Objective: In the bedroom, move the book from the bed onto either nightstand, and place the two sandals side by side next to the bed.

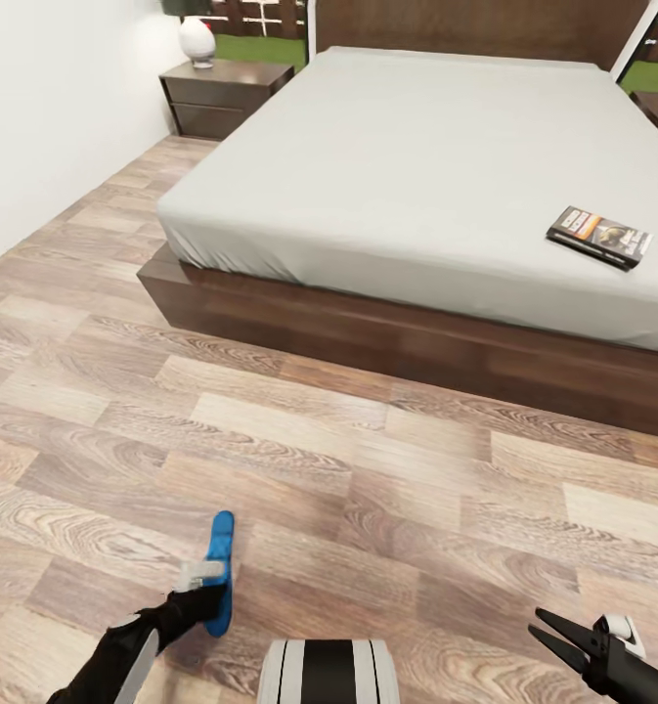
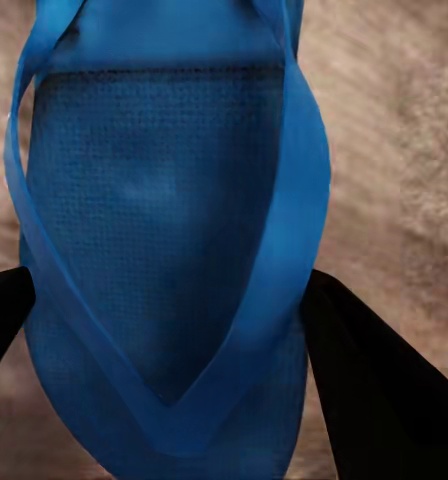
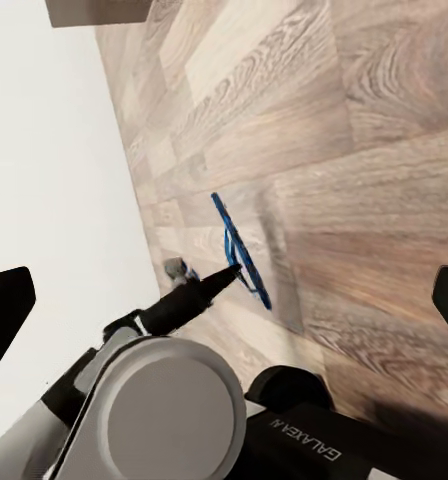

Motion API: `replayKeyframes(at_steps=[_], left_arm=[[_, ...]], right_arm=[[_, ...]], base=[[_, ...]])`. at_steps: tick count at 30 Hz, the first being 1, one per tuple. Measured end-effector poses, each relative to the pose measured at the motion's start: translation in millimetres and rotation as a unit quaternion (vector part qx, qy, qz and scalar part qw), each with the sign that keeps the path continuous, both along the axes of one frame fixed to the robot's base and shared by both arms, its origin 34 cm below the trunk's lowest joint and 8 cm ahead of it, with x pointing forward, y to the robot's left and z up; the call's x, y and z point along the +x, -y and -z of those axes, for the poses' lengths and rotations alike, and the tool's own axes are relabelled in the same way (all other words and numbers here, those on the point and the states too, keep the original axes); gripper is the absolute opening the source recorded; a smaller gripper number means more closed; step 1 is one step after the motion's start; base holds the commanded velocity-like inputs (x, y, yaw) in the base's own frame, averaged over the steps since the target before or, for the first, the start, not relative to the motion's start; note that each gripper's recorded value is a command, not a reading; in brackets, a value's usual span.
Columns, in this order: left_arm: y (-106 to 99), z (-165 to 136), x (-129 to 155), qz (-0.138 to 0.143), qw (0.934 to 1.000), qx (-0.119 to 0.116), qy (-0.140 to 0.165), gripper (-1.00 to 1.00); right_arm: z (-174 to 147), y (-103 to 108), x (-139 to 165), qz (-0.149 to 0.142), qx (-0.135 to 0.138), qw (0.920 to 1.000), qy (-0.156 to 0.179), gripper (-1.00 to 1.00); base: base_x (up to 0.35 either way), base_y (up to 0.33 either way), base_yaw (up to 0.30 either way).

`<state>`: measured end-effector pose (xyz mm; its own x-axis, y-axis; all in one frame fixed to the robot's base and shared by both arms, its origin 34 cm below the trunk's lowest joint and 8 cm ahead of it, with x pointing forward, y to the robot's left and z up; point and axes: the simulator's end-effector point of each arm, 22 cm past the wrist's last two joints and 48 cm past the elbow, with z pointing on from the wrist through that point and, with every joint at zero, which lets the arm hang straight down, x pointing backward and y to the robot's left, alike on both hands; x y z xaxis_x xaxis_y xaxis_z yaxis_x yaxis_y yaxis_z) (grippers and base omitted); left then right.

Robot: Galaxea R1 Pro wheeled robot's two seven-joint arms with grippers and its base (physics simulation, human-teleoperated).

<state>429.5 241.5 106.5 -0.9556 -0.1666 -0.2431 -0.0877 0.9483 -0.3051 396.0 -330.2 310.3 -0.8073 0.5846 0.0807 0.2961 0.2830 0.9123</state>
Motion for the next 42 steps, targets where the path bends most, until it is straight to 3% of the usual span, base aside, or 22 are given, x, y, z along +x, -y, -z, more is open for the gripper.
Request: replayKeyframes(at_steps=[2,3,5,6,8,10,19,42], left_arm=[[23.1,-33.2,35.9,0.005,0.9982,-0.058,0.014,-1.0],[28.5,-43.3,44.8,0.009,0.9973,-0.07,0.019,-1.0],[51.8,-80.0,69.9,0.017,0.9907,-0.13,0.035,-1.0],[66.6,-102.7,79.6,0.02,0.9826,-0.179,0.046,-1.0],[82.0,-135.1,89.5,0.022,0.966,-0.249,0.067,-1.0],[81.6,-149.7,93.6,0.026,0.9588,-0.272,0.079,-1.0],[74.4,-171.1,100.6,0.031,0.9536,-0.283,0.098,-1.0],[74.4,-215.1,118.4,0.046,0.9488,-0.279,0.141,-1.0]], right_arm=[[-2.7,0.0,1.5,0.0,0.0,1.0,0.004,1.0],[-4.0,0.0,2.2,0.0,0.0,1.0,0.006,1.0],[-6.7,0.1,3.6,0.0,0.0,1.0,0.01,1.0],[-8.1,0.1,4.4,0.0,-0.001,0.9999,0.012,1.0],[-10.7,0.1,5.7,0.0,-0.001,0.9999,0.016,1.0],[-13.2,0.2,7.0,0.0,-0.001,0.9998,0.02,1.0],[-25.6,0.0,12.7,-0.001,-0.002,0.9993,0.038,1.0],[-59.3,0.1,26.3,-0.001,-0.002,0.9964,0.084,1.0]], base=[[0.0,0.0,0.0],[0.0,0.0,0.0],[0.0,0.0,0.0],[0.0,0.0,0.0],[0.0,0.0,0.0],[0.0,0.0,0.0],[0.0,0.0,0.0],[0.0,0.0,0.0]])
